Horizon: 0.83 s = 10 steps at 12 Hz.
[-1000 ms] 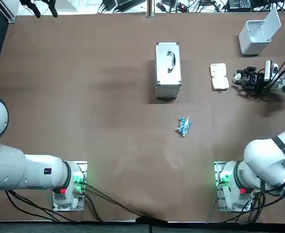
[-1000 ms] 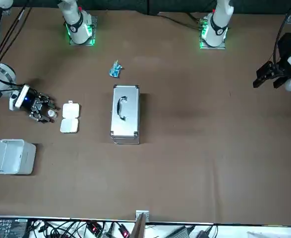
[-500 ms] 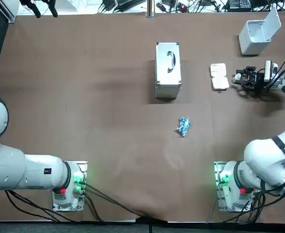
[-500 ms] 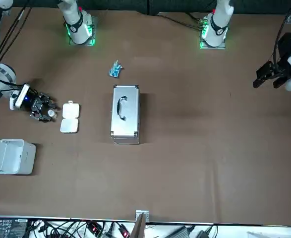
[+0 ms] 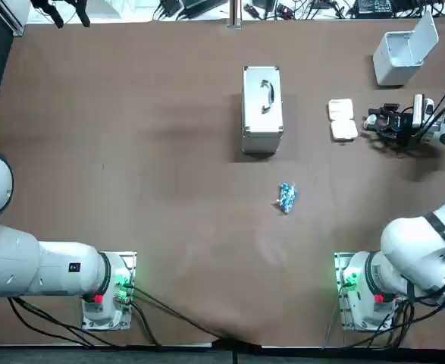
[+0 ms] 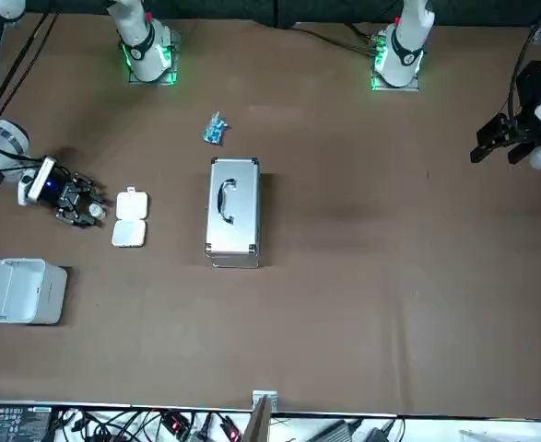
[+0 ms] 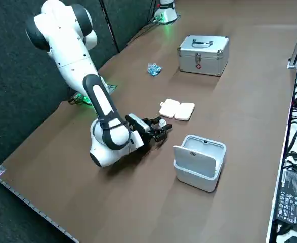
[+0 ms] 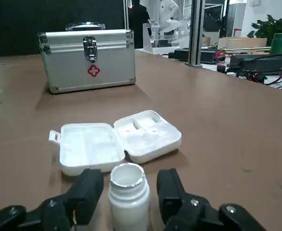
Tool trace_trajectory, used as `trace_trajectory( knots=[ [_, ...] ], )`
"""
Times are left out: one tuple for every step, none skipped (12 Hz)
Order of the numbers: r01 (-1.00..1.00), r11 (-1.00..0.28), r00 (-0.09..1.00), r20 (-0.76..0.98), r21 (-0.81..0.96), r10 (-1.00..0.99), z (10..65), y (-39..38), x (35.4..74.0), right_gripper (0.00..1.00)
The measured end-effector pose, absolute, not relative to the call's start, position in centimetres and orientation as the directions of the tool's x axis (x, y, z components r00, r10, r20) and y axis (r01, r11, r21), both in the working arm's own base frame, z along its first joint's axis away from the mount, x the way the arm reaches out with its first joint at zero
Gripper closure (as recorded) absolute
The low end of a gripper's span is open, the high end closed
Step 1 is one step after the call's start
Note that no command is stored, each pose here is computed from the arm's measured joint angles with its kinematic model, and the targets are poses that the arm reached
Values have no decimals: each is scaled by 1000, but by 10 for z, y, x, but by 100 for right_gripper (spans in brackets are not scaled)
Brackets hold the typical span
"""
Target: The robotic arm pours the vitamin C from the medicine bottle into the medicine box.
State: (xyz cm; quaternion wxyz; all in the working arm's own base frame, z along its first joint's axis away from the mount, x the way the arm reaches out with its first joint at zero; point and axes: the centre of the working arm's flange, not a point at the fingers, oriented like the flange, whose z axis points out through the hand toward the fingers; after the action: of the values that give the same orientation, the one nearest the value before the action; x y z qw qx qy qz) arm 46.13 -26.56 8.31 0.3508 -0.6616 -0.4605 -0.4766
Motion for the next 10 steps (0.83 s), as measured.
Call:
trace_trajectory(
  knots=[
    [944,-329,120,954,-23,275,82,-266,463,29],
    [944,-328,118,954,-22,275,81,-267,464,29],
    [945,-327,116,954,-21,275,80,-268,465,29],
    [945,-326,116,955,-21,274,79,-268,466,30],
    [945,-326,116,955,-21,273,78,-268,466,30],
    [945,-326,116,955,-22,272,78,-268,465,32],
    [945,-325,116,956,-22,271,78,-268,466,33],
    [946,-323,114,957,-22,268,78,-267,466,33],
    [946,-322,113,958,-22,265,78,-267,466,35],
    [947,-321,112,958,-22,264,79,-267,466,35]
  ],
)
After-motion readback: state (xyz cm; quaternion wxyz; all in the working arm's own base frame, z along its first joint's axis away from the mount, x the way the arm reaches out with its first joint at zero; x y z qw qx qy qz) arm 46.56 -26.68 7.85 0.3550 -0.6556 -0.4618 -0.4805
